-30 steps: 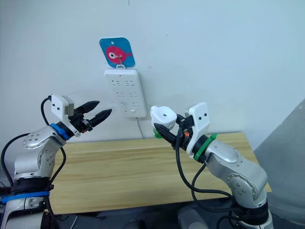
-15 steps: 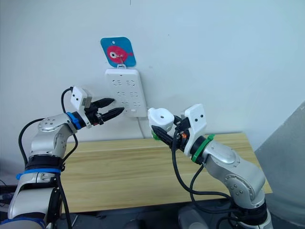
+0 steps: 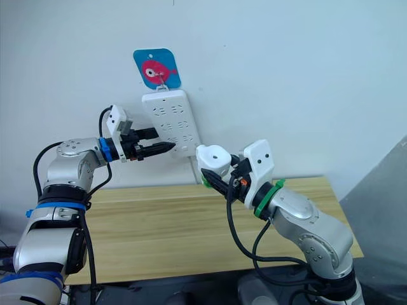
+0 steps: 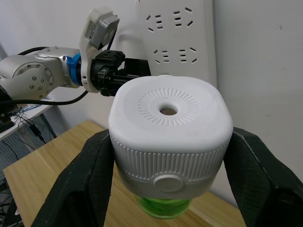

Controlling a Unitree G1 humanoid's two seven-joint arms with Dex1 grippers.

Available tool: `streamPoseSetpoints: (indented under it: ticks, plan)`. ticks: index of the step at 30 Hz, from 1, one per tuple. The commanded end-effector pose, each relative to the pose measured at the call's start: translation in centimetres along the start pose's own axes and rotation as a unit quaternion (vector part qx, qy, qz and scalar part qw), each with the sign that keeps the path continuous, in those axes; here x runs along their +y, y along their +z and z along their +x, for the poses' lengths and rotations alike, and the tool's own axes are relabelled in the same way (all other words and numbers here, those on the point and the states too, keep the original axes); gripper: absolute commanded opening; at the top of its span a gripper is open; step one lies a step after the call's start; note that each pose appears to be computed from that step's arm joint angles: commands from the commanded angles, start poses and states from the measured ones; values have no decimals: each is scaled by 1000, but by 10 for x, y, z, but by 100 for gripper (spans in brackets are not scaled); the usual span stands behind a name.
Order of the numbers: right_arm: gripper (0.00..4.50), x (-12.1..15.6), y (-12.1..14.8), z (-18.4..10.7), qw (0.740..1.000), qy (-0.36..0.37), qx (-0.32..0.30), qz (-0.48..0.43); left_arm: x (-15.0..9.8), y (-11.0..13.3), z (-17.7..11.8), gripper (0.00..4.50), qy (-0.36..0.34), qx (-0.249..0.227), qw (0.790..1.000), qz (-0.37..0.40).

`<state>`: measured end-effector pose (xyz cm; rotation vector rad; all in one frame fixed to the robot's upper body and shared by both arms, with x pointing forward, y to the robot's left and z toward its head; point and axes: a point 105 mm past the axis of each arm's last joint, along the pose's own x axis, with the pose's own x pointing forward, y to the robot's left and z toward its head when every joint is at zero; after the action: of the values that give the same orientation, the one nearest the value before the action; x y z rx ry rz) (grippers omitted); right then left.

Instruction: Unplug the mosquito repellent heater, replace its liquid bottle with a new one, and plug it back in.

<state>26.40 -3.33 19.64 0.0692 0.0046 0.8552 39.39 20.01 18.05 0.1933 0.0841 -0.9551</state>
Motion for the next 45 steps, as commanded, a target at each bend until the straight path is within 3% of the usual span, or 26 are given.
streamPoseSetpoints:
  ticks: [1, 2, 8, 9, 20, 33, 45]
  plan:
    - [296, 9, 16, 2, 999, 20, -22, -33, 0, 16, 3, 322, -13, -13, 1000, 18]
    - [296, 9, 15, 5, 999, 20, -18, -39, 0, 16, 3, 322, -13, -14, 1000, 18]
    - [296, 9, 16, 24, 998, 14, 5, -61, 2, 18, 6, 148, -6, -22, 1000, 8]
    - [296, 6, 16, 29, 998, 3, 12, -61, 2, 17, 7, 135, -7, -21, 1000, 8]
    - [296, -25, 7, 67, 991, -92, 62, -69, -1, 12, 8, 133, -7, -15, 1000, -2]
    - [296, -16, 11, 81, 994, -65, 56, -62, -1, 9, 8, 133, -4, -12, 1000, -3]
    - [296, -19, 13, 86, 993, -82, 46, -75, -2, 8, 9, 133, -8, -11, 1000, -5]
